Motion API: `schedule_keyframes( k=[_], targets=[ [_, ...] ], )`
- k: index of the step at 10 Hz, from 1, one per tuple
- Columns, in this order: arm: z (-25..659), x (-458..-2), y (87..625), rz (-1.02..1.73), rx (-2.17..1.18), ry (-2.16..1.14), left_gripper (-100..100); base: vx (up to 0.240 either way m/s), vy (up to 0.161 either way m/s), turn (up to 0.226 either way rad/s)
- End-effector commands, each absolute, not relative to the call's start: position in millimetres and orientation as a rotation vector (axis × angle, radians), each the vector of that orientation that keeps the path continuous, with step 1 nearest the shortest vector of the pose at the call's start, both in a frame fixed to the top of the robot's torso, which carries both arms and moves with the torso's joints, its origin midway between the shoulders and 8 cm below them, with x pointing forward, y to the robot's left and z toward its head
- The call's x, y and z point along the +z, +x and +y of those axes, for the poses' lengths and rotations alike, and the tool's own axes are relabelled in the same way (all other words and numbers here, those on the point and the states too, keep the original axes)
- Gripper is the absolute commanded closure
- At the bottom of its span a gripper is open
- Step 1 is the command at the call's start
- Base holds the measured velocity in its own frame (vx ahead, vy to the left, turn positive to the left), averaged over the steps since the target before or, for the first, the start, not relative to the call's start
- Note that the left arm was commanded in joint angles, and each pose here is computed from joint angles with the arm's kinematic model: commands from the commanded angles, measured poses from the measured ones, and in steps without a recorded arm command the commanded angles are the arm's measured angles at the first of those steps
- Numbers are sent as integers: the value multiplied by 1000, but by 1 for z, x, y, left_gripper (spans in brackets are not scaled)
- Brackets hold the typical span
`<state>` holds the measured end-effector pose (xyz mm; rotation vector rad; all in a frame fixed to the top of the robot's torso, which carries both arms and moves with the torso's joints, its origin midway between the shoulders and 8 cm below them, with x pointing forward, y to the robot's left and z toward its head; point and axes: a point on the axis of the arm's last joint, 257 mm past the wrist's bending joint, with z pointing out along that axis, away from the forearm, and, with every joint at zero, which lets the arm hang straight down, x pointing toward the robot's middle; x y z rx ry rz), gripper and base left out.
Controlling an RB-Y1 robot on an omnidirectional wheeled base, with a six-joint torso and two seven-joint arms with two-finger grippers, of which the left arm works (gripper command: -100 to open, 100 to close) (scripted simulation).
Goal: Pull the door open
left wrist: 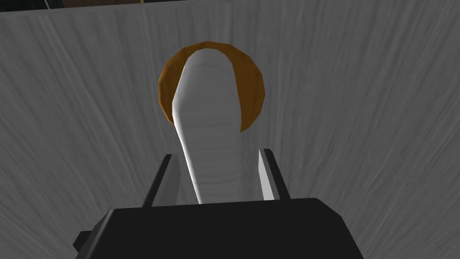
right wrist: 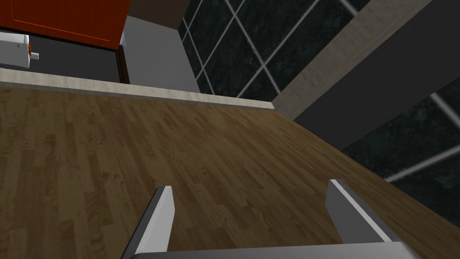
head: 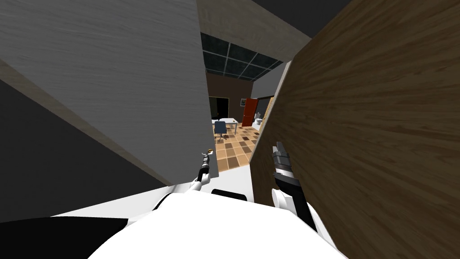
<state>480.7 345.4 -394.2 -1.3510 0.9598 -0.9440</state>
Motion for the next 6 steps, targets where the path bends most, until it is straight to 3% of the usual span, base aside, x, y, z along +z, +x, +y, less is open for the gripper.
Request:
schedule_keyframes(
  k=[1,5,6],
  targets=[
    [345,-395,481,961,-943,-1352,100,-22,8,11],
    [345,-395,481,961,-943,-1352,100,-6,2,-4],
    [349,-394,480,966,-949,-1345,100,-93,-13,120]
  ],
)
